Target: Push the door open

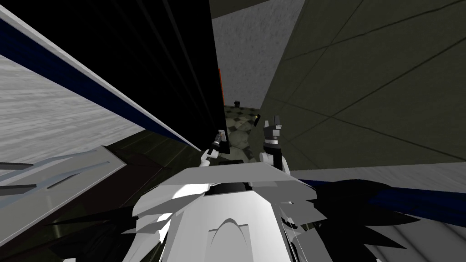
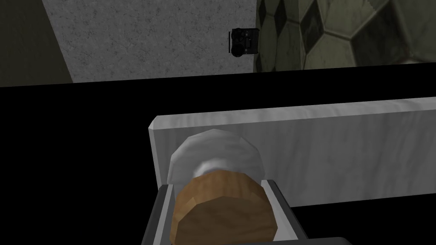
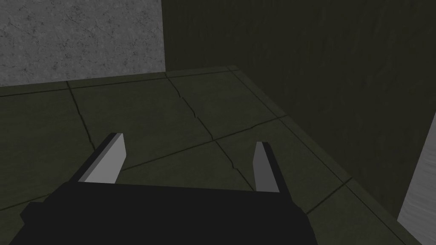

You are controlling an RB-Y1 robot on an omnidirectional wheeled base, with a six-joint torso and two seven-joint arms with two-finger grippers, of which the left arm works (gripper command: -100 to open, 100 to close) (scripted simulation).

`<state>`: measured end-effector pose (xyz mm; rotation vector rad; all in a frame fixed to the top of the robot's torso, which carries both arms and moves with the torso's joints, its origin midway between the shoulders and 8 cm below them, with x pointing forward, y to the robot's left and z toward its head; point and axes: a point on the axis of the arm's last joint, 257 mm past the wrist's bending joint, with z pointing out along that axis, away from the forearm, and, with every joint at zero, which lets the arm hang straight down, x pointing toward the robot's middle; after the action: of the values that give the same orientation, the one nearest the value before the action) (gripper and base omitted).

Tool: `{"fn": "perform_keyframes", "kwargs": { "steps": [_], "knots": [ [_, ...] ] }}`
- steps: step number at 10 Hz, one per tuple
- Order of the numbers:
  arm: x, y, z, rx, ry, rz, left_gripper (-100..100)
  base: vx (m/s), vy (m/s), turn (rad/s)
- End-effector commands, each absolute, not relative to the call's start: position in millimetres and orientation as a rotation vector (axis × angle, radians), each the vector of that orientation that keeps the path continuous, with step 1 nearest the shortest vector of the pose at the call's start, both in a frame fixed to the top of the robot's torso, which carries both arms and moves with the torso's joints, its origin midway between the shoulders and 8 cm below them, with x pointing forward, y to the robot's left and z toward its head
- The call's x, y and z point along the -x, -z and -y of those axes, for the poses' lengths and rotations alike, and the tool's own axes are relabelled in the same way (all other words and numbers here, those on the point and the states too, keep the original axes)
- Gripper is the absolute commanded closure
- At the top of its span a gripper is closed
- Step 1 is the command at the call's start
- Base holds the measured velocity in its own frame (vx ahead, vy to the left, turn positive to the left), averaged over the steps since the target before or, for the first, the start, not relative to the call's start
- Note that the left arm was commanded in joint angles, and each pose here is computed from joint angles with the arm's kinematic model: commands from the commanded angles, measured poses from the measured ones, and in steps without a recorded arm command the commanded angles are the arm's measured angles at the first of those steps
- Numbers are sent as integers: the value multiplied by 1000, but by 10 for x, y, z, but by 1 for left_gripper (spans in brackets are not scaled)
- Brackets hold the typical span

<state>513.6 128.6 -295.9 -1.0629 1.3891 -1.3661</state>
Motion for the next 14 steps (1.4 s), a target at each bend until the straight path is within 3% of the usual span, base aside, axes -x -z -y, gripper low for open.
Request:
{"fn": "perform_keyframes", "kwargs": {
  "steps": [1,10,11,14],
  "knots": [
    [-5180,2924,-1433,1060,1344,-1366,100,86,-73,58],
    [-5370,2925,-1786,1118,1259,-1293,100,135,-115,104],
    [-5325,2954,-1772,1112,1262,-1312,-100,-53,-67,41],
    [-5307,2961,-1747,1112,1267,-1317,-100,-185,27,-11]
  ]
}}
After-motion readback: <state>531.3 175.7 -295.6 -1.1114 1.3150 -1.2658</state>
